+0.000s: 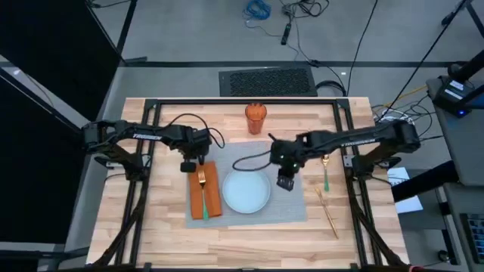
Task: Set table place
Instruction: Adjust the grey placemat
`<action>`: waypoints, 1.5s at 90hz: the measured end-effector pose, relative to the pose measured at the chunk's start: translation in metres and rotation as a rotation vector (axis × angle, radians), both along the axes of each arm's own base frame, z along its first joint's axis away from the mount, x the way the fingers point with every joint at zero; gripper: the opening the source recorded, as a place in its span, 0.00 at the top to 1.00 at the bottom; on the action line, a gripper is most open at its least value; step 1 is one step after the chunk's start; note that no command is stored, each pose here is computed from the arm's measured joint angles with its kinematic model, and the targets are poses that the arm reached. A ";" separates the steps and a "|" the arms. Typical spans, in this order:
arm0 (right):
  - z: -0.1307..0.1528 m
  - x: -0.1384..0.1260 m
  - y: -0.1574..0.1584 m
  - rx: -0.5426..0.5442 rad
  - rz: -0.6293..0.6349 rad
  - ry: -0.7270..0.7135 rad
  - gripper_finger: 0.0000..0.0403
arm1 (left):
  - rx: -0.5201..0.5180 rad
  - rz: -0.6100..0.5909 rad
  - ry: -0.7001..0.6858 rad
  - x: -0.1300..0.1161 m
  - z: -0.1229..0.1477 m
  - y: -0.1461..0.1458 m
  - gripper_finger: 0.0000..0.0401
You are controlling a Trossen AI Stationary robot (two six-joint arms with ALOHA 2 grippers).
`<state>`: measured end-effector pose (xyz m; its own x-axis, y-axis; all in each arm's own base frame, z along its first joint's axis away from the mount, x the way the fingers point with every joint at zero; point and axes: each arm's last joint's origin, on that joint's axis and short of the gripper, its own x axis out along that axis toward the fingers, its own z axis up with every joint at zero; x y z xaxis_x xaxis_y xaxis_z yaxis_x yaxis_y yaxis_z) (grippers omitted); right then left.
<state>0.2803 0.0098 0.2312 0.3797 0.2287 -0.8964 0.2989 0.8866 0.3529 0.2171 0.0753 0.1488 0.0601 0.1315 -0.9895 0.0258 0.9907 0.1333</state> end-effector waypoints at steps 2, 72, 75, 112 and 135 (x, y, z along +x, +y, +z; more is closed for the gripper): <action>-0.005 0.000 -0.001 0.002 -0.009 -0.007 0.89 | 0.000 0.000 0.000 0.000 0.000 0.000 0.99; -0.042 -0.012 -0.007 0.134 -0.027 -0.152 1.00 | -0.021 0.000 -0.001 0.000 0.001 -0.001 0.99; -0.041 -0.011 -0.007 0.134 -0.027 -0.170 1.00 | -0.022 0.000 -0.002 0.000 0.001 -0.001 0.99; -0.043 -0.023 0.011 -0.220 -0.171 0.043 1.00 | -0.024 0.000 -0.003 0.000 0.001 -0.001 0.99; -0.073 -0.016 0.021 -0.275 -0.116 0.177 1.00 | -0.026 0.006 0.003 -0.001 0.001 -0.001 0.99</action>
<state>0.2642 0.0309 0.1577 0.2223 -0.0666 -0.9727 0.4388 0.8977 0.0388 0.2163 0.0743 0.1494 0.0568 0.1062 -0.9927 0.0204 0.9940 0.1075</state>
